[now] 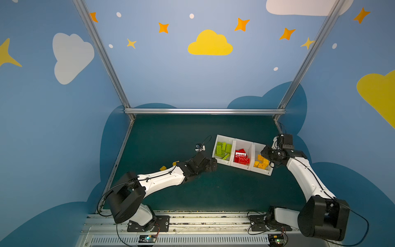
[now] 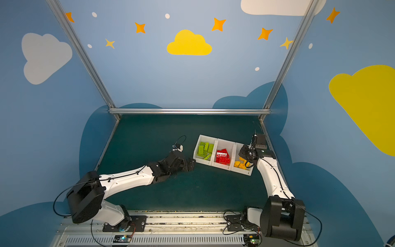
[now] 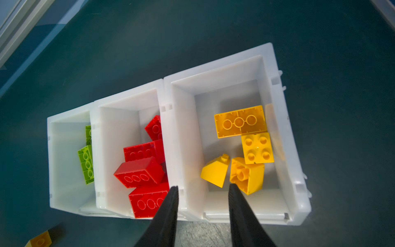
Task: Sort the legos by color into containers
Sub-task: 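Carry the slope brick with the right gripper and drop it into the yellow compartment, then grasp the yellow 2x2 brick with the left gripper while the right gripper withdraws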
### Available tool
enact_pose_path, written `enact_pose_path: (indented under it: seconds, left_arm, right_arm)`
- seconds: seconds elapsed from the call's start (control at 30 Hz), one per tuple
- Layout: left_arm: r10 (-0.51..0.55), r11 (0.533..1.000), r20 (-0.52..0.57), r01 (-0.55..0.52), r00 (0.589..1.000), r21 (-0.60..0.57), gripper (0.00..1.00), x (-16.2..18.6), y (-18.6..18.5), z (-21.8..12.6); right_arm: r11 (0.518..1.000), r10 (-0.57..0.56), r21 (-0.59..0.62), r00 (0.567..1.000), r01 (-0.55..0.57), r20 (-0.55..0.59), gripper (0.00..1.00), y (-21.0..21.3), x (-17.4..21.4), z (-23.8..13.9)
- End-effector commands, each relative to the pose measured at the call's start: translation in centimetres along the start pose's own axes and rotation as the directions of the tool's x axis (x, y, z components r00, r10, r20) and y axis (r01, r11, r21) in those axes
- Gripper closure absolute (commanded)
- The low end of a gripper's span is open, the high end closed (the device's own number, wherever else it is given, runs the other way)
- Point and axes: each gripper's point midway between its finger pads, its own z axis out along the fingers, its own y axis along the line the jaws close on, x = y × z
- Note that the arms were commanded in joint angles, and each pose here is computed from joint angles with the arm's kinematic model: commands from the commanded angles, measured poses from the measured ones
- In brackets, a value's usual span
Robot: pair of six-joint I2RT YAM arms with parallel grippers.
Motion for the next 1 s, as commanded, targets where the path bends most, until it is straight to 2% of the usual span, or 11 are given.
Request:
enact_pose_path:
  seconds: [0.0, 0.13, 0.23, 0.33, 0.47, 0.77, 0.97]
  left_arm:
    - [0.018, 0.998, 0.030, -0.016, 0.999, -0.057, 0.02, -0.6, 1.4, -1.2]
    - [0.038, 0.993, 0.053, -0.032, 0.998, -0.113, 0.02, -1.2, 2.9, -2.2]
    - [0.024, 0.989, 0.062, -0.015, 0.998, -0.150, 0.02, -1.6, 4.7, -3.1]
    - [-0.002, 0.984, 0.080, 0.016, 0.997, -0.175, 0.02, -1.9, 6.7, -4.4]
    - [-0.027, 0.974, 0.110, 0.050, 0.994, -0.220, 0.02, -2.4, 9.4, -6.2]
    - [-0.037, 0.911, 0.098, 0.074, 0.994, -0.405, 0.00, -0.8, 16.0, -9.1]
    - [-0.059, 0.878, 0.063, 0.082, 0.996, -0.472, 0.00, 0.9, 18.9, -8.6]
  right_arm:
    - [0.997, -0.013, -0.072, 1.000, 0.013, -0.007, 0.58, 1.3, 0.0, 0.1]
    - [0.989, -0.071, -0.132, 0.997, 0.071, 0.009, 0.49, 2.9, 0.3, -0.7]
    - [0.974, -0.143, -0.171, 0.989, 0.148, 0.037, 0.40, 5.0, 0.7, -2.0]
    - [0.944, -0.223, -0.234, 0.972, 0.234, 0.071, 0.26, 7.8, 1.5, -3.3]
    - [0.891, -0.310, -0.316, 0.945, 0.326, 0.099, 0.17, 11.6, 3.1, -4.5]
    - [0.765, -0.477, -0.421, 0.868, 0.487, 0.138, 0.12, 19.0, 7.4, -5.5]
    - [0.729, -0.520, -0.444, 0.843, 0.521, 0.136, 0.12, 20.9, 9.0, -4.8]
